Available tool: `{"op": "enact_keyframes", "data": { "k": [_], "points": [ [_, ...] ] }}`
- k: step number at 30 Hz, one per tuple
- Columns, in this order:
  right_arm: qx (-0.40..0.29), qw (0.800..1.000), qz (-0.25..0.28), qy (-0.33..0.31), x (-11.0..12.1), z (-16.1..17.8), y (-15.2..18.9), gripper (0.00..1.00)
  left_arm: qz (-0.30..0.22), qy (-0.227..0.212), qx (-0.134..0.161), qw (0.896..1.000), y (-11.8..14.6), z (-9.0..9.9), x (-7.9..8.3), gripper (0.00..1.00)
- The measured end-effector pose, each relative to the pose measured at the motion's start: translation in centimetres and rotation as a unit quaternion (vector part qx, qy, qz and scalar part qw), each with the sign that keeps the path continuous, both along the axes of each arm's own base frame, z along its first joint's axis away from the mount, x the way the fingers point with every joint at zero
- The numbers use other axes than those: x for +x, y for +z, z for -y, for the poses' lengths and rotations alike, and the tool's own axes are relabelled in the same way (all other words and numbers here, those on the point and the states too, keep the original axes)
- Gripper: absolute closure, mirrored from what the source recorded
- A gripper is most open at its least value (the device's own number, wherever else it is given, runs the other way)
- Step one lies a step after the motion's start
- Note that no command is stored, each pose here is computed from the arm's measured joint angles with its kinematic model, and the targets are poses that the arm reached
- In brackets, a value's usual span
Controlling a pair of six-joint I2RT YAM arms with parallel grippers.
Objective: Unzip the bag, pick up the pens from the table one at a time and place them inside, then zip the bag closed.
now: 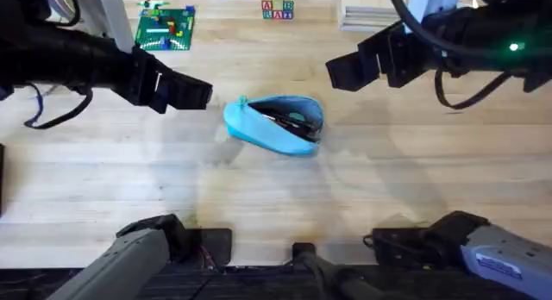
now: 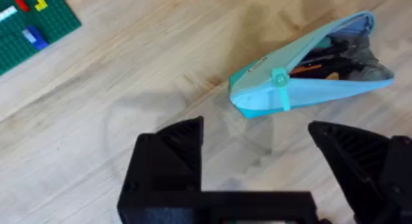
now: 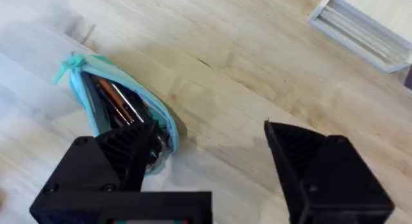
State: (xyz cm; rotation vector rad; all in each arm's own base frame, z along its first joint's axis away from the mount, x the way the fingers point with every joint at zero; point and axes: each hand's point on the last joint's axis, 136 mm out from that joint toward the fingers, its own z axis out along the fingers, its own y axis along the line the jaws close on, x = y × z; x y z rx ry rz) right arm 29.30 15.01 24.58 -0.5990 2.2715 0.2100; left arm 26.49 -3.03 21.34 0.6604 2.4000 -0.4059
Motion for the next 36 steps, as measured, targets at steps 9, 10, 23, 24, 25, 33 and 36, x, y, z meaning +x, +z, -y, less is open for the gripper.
{"op": "enact_keyframes", "data": {
  "k": [9, 10, 23, 24, 25, 33, 36],
  "points": [
    [-0.003, 1.0, -0.011, -0.003, -0.3, 0.2, -0.4, 0.003, 0.014, -0.002, 0.004, 1.0, 0.2, -0.1, 0.5, 0.006],
    [-0.005, 1.0, -0.015, -0.004, -0.5, 0.3, -0.5, 0.003, 0.015, -0.004, 0.005, 1.0, 0.3, -0.1, 0.5, 0.006],
    [-0.011, 1.0, -0.028, -0.004, -0.9, 0.5, -1.0, 0.003, 0.051, -0.065, 0.016, 0.996, 0.7, 0.6, 0.5, 0.008],
    [-0.011, 1.0, -0.028, -0.004, -0.9, 0.5, -1.0, 0.003, 0.053, -0.067, 0.017, 0.996, 0.7, 0.6, 0.5, 0.009],
    [-0.011, 1.0, -0.028, -0.004, -0.9, 0.5, -1.0, 0.003, 0.054, -0.067, 0.017, 0.996, 0.7, 0.5, 0.5, 0.009],
    [-0.011, 1.0, -0.028, -0.004, -0.9, 0.5, -1.0, 0.003, 0.055, -0.074, -0.013, 0.996, 0.7, -0.9, -0.6, 0.009],
    [-0.011, 1.0, -0.028, -0.004, -0.9, 0.5, -1.0, 0.003, 0.049, -0.08, -0.031, 0.995, 0.1, -1.5, -0.9, 0.009]
  ]
}}
